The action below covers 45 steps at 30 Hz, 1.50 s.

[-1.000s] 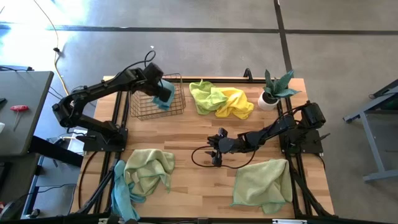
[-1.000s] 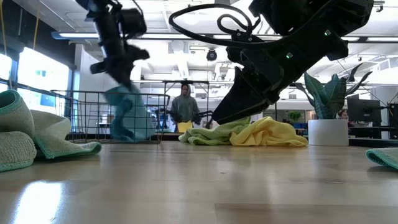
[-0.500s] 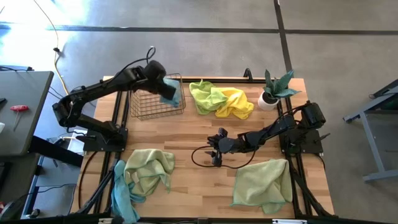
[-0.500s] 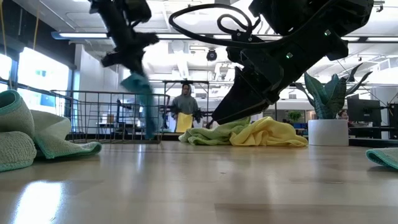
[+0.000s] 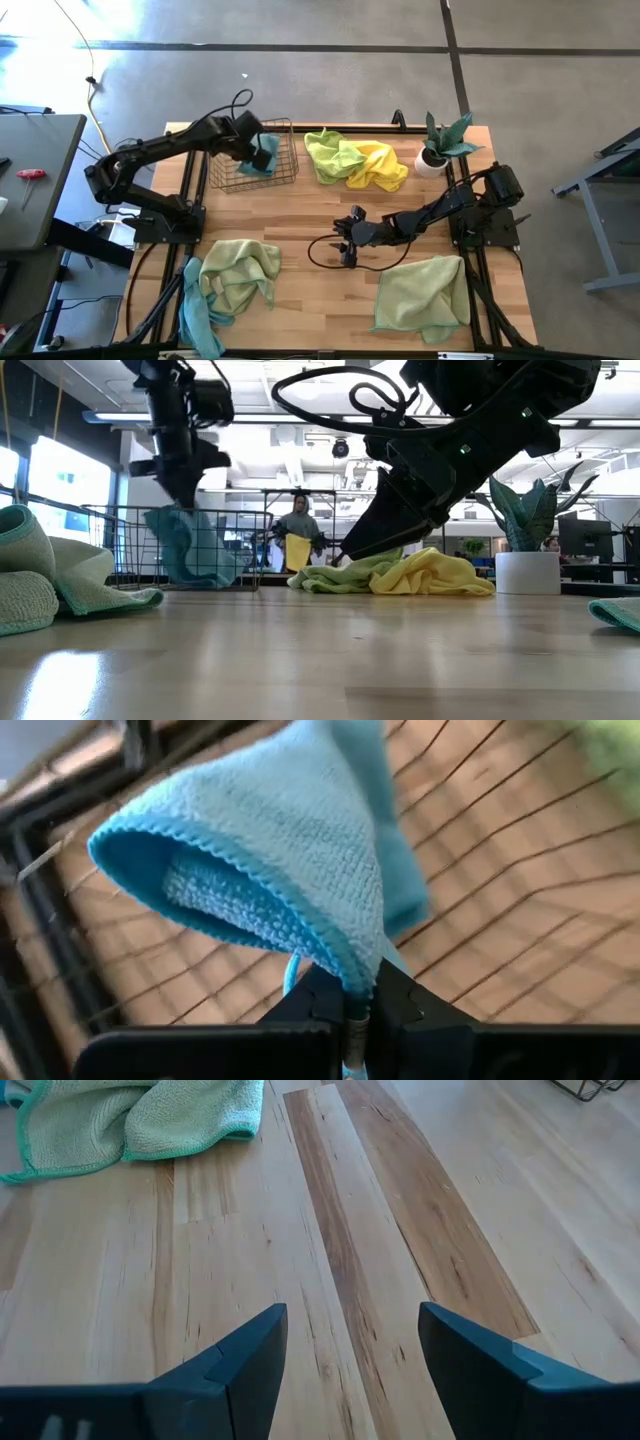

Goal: Fold microfiber towels
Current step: Put the folded blue towel into the wire basket

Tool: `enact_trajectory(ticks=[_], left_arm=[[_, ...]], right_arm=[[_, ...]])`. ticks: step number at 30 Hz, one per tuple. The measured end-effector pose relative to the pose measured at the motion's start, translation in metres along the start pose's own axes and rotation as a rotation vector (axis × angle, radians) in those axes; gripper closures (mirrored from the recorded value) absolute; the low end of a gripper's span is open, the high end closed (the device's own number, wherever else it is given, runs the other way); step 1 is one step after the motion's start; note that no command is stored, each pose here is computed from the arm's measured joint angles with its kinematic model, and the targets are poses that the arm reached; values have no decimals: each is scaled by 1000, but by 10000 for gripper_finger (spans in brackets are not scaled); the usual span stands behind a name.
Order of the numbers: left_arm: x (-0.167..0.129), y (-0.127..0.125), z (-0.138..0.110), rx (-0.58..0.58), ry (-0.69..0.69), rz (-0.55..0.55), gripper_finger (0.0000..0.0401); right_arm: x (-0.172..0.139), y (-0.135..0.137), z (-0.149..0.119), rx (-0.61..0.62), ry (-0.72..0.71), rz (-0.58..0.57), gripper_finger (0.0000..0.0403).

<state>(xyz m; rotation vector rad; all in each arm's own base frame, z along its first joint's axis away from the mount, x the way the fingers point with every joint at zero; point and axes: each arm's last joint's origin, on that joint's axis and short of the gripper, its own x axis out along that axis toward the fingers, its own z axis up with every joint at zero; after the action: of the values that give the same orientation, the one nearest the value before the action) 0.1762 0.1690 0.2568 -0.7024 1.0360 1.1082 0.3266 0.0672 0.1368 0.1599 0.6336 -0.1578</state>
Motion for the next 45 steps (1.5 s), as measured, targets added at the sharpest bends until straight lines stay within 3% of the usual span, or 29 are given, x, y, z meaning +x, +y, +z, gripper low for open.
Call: enact_trajectory(ticks=[12,15,21,25,29,36,45], left_arm=[[-30,-18,37,-62,-207,-343,400],[-30,-17,35,-61,-188,-321,400],[-10,-12,18,-24,-9,-100,400],[7,-17,16,-10,45,-72,400],[15,-23,22,-16,28,-125,400],[5,-32,35,-67,-81,-350,400],[-3,-34,44,-96,-128,-447,400]], right_arm=[[0,0,0,0,0,0,182],[0,0,0,0,0,0,182],[0,0,0,0,0,0,182],[0,0,0,0,0,0,182],[0,0,0,-1,0,0,182],[0,0,0,0,0,0,182],[0,0,0,-1,0,0,182]])
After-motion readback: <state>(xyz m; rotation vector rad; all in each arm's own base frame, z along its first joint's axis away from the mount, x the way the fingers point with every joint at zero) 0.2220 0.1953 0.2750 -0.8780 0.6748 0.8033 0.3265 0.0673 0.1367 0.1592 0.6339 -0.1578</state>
